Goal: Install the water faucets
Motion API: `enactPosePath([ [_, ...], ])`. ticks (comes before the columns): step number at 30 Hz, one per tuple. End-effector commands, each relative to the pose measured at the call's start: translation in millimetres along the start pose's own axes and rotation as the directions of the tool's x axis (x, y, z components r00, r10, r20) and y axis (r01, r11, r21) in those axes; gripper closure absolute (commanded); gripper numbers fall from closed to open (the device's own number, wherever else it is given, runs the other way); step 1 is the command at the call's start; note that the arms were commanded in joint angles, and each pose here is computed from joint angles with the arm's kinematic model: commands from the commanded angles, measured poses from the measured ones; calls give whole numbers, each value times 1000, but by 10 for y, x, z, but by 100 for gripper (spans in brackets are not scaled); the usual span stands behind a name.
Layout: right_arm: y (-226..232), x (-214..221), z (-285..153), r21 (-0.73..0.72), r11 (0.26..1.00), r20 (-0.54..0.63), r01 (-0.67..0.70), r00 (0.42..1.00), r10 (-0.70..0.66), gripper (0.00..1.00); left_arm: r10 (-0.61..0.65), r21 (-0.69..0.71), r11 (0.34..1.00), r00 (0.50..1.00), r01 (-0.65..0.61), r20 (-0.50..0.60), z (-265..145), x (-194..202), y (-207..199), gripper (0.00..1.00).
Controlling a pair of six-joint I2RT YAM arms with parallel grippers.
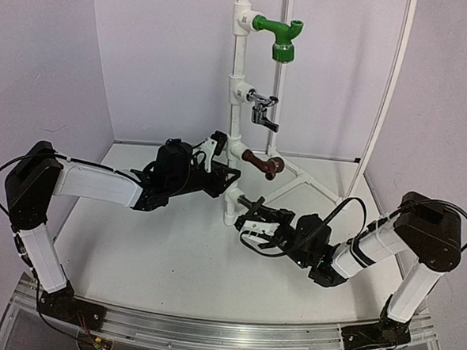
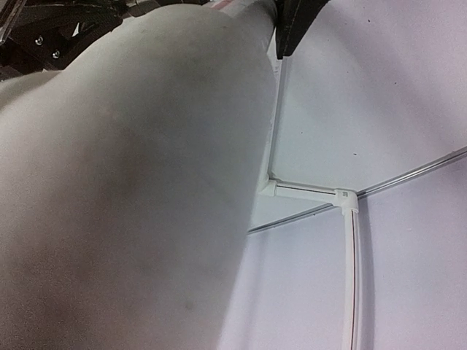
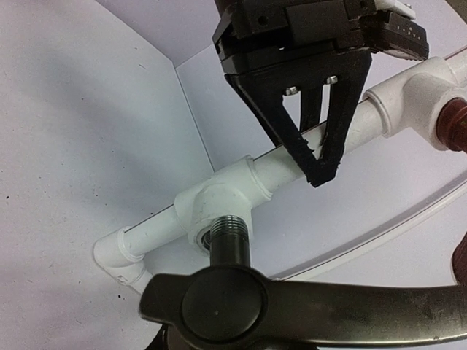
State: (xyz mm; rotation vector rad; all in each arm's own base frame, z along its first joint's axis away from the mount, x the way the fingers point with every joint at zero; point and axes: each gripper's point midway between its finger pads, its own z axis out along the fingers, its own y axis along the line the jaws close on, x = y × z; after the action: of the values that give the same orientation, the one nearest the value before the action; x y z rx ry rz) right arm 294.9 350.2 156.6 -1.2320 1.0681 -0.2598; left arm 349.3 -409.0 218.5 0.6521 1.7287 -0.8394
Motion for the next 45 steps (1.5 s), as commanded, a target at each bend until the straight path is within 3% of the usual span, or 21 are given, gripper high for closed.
enactPosePath([
  [1,-117,-59,-9,58,997,22,-53,998,52,100,-104,8,995,994,104,45,10,-128,-41,100],
  [32,-176,33,181,73,988,3,-136,991,136,100,-141,39,989,990,140,15,26,45,-158,100],
  [45,-215,82,151,94,918,-6,-386,921,388,100,-145,32,989,989,145,9,48,127,-228,100],
])
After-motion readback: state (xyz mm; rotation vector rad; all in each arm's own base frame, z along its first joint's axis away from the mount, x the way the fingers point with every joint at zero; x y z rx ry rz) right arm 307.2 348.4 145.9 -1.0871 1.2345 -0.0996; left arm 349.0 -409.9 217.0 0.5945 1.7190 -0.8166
